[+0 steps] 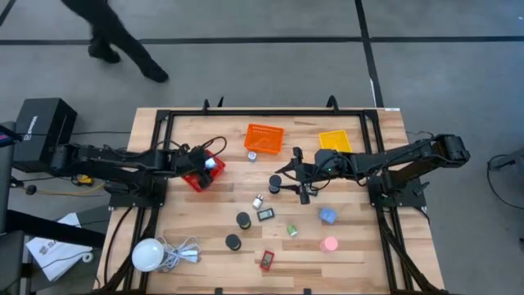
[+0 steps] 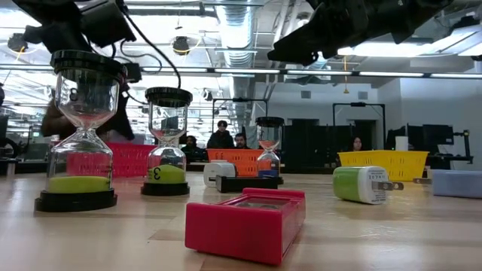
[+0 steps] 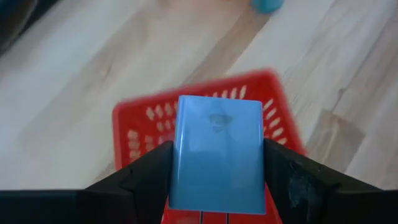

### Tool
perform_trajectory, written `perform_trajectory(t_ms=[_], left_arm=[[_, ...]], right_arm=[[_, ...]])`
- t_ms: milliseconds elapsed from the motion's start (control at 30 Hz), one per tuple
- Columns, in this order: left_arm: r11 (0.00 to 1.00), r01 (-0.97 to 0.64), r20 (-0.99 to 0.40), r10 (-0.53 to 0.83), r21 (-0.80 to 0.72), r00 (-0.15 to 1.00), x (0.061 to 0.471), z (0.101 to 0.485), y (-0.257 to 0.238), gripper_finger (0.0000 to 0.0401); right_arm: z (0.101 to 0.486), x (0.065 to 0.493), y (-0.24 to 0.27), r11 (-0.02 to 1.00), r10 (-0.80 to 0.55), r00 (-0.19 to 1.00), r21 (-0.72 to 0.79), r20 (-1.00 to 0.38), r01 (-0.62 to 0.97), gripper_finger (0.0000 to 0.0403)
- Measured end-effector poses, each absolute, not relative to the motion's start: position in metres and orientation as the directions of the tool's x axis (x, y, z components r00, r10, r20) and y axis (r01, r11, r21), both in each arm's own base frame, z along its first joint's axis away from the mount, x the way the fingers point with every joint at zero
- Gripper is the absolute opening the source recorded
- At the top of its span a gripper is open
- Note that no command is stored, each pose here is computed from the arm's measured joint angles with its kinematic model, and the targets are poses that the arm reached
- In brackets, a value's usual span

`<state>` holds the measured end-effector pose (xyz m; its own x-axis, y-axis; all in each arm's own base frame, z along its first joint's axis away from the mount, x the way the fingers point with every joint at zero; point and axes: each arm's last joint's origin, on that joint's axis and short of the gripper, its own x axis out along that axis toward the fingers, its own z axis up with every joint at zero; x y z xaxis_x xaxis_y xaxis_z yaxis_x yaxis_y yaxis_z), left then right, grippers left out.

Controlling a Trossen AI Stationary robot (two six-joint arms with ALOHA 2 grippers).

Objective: Pick & Place Office items
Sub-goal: Put the left light blue charger adapter into the red basket

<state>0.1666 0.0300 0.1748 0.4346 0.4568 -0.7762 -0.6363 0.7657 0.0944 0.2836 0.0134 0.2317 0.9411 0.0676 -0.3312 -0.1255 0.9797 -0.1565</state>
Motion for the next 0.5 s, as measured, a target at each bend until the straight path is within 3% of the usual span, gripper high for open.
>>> perform_trajectory(t_ms=[267,500], left_arm=[[0.738,-0.665,-0.776,0.483,0.112,0.405,0.1643,0.1740,0.0306,0.0219],[0.726,-0.675,-0.765,0.506,0.130,0.398,0.1641,0.1743,0.0312,0.0241]], right_arm=[[0.2313,0.2835,0.0133,0.980,0.067,0.940,-0.156,-0.336,-0.126,0.0219],[0.2313,0.2835,0.0133,0.983,0.067,0.940,-0.141,-0.335,-0.121,0.0219]])
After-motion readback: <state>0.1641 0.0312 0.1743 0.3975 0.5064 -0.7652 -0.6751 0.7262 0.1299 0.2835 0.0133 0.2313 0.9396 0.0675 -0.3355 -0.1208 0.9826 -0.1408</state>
